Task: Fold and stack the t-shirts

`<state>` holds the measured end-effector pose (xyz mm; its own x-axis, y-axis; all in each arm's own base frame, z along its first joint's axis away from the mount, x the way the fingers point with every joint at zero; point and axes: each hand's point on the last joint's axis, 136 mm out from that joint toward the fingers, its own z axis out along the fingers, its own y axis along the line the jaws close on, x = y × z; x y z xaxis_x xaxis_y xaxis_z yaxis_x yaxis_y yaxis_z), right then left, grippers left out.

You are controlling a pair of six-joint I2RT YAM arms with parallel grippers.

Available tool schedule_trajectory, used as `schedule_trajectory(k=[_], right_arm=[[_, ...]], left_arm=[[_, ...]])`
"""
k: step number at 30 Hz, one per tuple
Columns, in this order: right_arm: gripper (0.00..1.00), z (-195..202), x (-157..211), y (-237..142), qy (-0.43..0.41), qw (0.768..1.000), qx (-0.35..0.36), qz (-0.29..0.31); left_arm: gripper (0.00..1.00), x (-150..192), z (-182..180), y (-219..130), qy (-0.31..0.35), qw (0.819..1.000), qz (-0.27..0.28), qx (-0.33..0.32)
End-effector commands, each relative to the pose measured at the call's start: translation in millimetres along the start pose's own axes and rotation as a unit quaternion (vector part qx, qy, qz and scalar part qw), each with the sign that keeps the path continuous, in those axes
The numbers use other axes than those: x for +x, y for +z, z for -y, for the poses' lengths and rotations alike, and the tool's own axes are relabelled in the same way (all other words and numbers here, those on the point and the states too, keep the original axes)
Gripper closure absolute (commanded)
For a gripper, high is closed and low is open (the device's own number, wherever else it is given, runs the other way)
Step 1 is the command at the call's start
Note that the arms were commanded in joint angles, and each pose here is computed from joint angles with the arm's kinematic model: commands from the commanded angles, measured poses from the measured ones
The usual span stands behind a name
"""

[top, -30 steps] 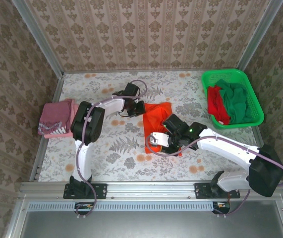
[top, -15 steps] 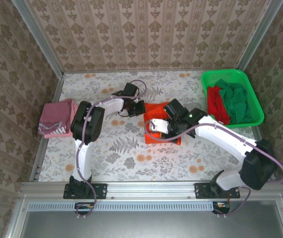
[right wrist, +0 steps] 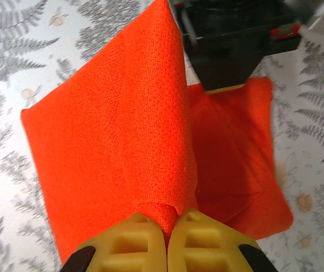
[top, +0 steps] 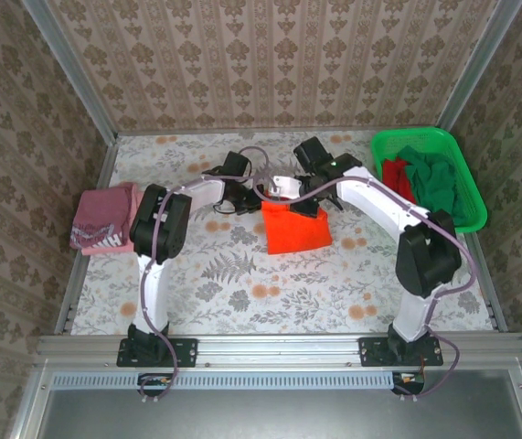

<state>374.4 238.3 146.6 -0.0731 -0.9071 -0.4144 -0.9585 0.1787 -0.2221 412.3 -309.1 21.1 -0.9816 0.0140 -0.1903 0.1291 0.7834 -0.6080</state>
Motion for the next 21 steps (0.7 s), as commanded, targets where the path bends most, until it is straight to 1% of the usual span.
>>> schedule_trajectory(k=[1,5,8,11,14,21], right_arm=[[1.00,19,-2,2,-0.004,1.000,0.011,-0.004],[1.00,42,3,9,0.012,0.999,0.036,-0.012],[1.00,53,9,18,0.022,0.999,0.041,-0.024],[1.00,62,14,25,0.028,0.998,0.046,-0.031],[1.00,71,13,32,0.032,0.998,0.055,-0.024],[1.00,83,18,55,0.038,0.997,0.057,-0.027]], left_arm=[[1.00,38,-49,37,-0.022,0.996,-0.063,-0.052],[1.00,39,-52,40,-0.025,0.996,-0.068,-0.047],[1.00,39,-53,42,-0.032,0.996,-0.073,-0.042],[1.00,38,-53,42,-0.031,0.996,-0.074,-0.042],[1.00,38,-53,43,-0.035,0.996,-0.074,-0.041],[1.00,38,-54,43,-0.039,0.995,-0.077,-0.041]])
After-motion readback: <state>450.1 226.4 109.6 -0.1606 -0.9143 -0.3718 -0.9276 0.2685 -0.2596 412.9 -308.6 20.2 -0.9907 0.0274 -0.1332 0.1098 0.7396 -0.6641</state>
